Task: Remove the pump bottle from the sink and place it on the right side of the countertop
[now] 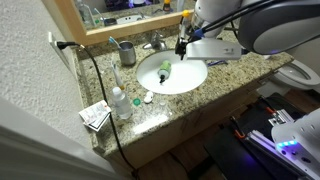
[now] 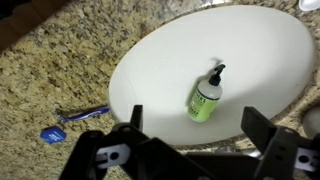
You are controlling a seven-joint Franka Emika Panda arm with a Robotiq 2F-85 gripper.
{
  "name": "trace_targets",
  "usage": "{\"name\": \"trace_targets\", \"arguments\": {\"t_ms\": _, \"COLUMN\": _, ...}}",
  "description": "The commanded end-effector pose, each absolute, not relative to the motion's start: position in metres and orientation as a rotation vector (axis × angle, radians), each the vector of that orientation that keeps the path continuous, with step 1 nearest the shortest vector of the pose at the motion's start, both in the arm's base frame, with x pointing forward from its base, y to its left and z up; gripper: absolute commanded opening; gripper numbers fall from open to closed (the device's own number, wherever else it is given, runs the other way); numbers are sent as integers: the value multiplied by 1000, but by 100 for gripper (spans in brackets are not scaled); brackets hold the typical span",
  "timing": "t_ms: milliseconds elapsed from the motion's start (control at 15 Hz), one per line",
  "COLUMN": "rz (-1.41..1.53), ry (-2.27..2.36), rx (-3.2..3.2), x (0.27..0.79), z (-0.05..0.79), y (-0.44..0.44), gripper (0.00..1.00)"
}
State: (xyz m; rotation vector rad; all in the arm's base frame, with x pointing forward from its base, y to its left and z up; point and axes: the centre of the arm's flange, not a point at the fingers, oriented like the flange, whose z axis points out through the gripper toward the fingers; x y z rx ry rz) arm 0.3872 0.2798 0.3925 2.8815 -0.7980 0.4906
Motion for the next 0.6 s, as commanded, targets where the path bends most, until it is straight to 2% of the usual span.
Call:
{"name": "trace_targets", "arguments": {"t_ms": 0, "rz": 499, "ry": -795, "rx": 2883, "x": 386, "z": 395, "y": 281, "gripper": 100}}
{"name": "trace_targets", "arguments": {"t_ms": 333, "rz": 781, "ry": -754, "rx": 2804, "x": 411, "z": 348, "y": 287, "gripper": 100}}
{"name": "trace_targets", "arguments": {"t_ms": 533, "rz": 805, "ry": -766, "rx": 2806, "x": 419, "z": 322, "y": 284, "gripper": 100}}
